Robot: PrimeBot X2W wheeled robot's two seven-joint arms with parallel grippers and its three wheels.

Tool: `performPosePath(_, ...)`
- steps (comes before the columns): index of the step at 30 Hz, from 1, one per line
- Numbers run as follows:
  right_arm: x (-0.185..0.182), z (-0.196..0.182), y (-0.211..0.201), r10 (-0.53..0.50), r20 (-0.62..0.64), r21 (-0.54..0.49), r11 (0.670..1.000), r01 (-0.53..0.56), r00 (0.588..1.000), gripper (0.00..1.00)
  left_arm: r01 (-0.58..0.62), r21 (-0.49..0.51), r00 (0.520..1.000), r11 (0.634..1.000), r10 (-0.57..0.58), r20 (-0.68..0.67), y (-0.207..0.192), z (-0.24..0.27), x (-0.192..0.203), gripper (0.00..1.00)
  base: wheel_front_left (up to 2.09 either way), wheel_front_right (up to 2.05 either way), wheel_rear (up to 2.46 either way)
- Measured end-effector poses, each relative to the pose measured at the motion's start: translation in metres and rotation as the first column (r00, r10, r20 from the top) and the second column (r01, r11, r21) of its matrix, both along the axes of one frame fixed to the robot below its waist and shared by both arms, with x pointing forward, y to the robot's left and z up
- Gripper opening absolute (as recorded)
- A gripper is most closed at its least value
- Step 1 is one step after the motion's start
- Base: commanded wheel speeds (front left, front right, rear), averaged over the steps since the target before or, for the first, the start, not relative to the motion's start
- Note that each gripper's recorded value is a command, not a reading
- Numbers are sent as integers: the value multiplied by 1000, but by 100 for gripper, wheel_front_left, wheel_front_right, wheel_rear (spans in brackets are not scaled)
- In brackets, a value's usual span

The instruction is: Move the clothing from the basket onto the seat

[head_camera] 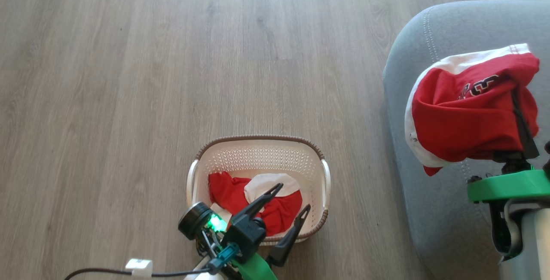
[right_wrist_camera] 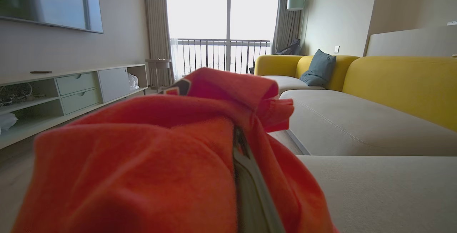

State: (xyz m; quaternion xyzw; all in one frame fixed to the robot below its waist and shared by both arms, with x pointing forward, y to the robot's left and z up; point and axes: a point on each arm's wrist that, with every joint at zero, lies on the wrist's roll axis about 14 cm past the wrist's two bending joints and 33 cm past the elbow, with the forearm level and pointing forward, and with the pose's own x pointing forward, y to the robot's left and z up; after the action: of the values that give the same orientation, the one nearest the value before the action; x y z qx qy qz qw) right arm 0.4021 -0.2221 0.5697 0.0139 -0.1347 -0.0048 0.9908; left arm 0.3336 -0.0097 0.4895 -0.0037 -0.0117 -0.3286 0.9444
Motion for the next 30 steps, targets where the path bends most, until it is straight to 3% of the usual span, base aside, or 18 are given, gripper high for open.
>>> performPosePath(6, -5, 1, -8, -24, 1, -2, 1000, 24, 1000, 0, 8, 0, 1000, 1000, -8, 4, -3, 1, 3, 100, 0, 0, 0)
performPosePath(16, -28, 6, -51, -150, 12, -15, 989, 150, 989, 0, 126, -6, 992, 992, -126, 6, -36, 0, 3, 100, 0, 0, 0)
performPosePath(30, -102, 10, -124, -407, 10, -29, 913, 407, 914, 0, 403, -31, 915, 915, -402, 27, -115, 3, -19, 100, 0, 0, 0)
